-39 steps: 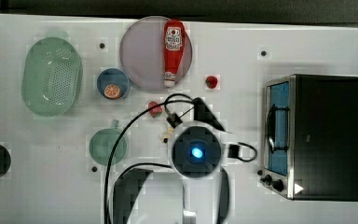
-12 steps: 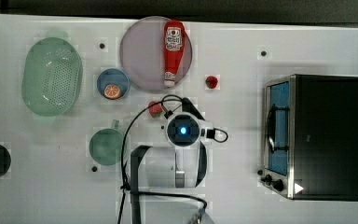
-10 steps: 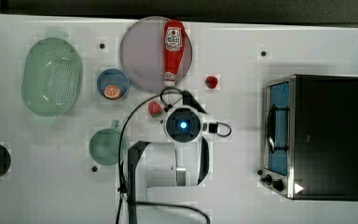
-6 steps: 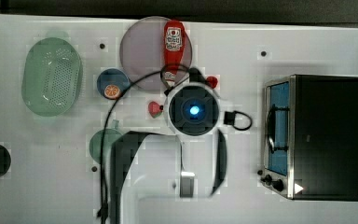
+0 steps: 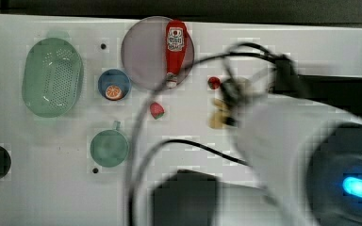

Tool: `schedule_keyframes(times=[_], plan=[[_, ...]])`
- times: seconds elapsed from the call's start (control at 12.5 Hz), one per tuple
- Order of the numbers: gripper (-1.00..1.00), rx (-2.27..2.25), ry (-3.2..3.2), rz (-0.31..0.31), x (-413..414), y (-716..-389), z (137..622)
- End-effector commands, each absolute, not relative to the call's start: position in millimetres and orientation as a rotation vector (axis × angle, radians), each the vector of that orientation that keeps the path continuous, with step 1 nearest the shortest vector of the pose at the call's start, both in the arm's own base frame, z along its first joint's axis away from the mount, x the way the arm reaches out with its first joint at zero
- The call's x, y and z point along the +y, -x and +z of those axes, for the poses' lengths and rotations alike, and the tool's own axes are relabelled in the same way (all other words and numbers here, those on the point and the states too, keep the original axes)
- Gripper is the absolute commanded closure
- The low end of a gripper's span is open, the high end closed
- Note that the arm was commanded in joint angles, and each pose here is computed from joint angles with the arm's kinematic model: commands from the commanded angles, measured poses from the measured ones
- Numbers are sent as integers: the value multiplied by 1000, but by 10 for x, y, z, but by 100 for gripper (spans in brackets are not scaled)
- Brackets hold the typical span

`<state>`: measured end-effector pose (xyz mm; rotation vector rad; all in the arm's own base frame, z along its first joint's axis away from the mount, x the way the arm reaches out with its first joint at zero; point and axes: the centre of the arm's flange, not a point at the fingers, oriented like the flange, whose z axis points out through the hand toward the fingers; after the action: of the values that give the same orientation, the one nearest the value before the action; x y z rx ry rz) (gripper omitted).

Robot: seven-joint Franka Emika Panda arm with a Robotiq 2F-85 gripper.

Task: Pick banana from table and place on oven.

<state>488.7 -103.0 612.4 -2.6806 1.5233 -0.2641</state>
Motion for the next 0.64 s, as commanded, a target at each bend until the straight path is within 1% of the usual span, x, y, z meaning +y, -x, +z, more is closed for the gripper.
schedule_keyframes(times=[0.08,0.24,0.48,0.64], plan=[[45,1490,2857,-72,-2078,-4863,5284],[45,1450,2896,-108,-2602,-4839,5128],[45,1315,3024,-106,-3261,-4786,4740],[46,1220,3112,-114,-3485,-4832,4458]])
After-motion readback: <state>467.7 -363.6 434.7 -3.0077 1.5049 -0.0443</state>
